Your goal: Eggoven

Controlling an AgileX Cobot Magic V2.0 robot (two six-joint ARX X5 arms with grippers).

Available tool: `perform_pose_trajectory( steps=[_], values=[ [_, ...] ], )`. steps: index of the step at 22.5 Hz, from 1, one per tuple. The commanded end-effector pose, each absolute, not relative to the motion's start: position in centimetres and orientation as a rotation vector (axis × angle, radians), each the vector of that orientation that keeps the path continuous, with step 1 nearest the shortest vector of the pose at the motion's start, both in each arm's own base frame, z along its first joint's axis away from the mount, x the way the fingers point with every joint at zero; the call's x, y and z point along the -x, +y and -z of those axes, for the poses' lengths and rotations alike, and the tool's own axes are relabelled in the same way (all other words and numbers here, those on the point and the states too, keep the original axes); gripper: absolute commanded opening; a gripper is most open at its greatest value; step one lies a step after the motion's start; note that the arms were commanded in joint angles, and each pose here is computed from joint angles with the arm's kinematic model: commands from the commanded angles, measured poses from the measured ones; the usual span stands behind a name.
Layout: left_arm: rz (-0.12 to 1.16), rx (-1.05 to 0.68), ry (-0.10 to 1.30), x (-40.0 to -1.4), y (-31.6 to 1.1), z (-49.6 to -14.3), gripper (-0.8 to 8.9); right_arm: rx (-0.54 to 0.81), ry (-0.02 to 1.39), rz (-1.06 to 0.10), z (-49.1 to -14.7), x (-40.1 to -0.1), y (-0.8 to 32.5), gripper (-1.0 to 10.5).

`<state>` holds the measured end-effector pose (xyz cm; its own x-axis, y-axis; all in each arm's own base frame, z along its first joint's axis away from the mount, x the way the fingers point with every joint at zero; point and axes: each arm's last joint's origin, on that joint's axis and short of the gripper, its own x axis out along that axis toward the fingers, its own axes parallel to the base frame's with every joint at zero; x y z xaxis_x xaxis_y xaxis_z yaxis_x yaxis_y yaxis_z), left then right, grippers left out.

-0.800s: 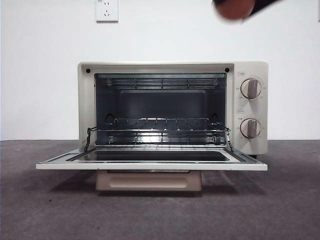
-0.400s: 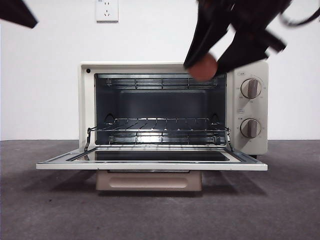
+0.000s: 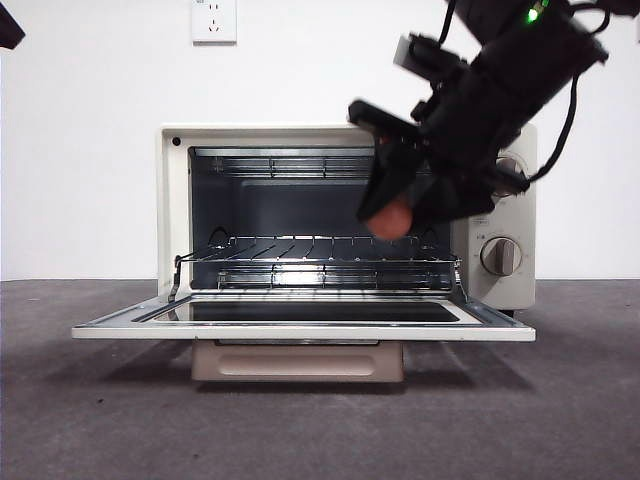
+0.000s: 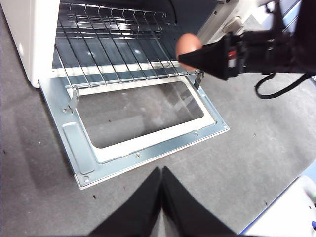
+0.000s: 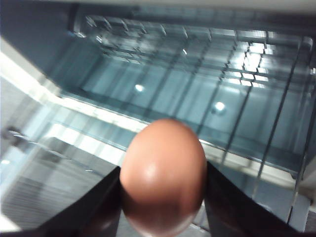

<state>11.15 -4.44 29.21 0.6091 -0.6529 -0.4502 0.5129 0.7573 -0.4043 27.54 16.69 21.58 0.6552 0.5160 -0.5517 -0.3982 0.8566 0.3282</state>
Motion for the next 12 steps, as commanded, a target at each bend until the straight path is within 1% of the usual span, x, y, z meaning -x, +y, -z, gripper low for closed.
perform_pose_trajectory(
  steps=[1,7,12],
  values=[
    [0.689,0.246,0.603,-11.22,-4.49,-29.50,0.06,-0.192,0.689,-0.510,-20.89,-28.12,17.07,0.0],
    [0.689,0.246,0.603,-11.24,-4.49,-29.49,0.06,-0.165,0.685,-0.467,-20.60,-28.39,16.74,0.0],
    [0.689,0.246,0.603,-11.24,-4.49,-29.50,0.06,-0.166,0.692,-0.473,-20.54,-28.35,16.76,0.1]
  ],
)
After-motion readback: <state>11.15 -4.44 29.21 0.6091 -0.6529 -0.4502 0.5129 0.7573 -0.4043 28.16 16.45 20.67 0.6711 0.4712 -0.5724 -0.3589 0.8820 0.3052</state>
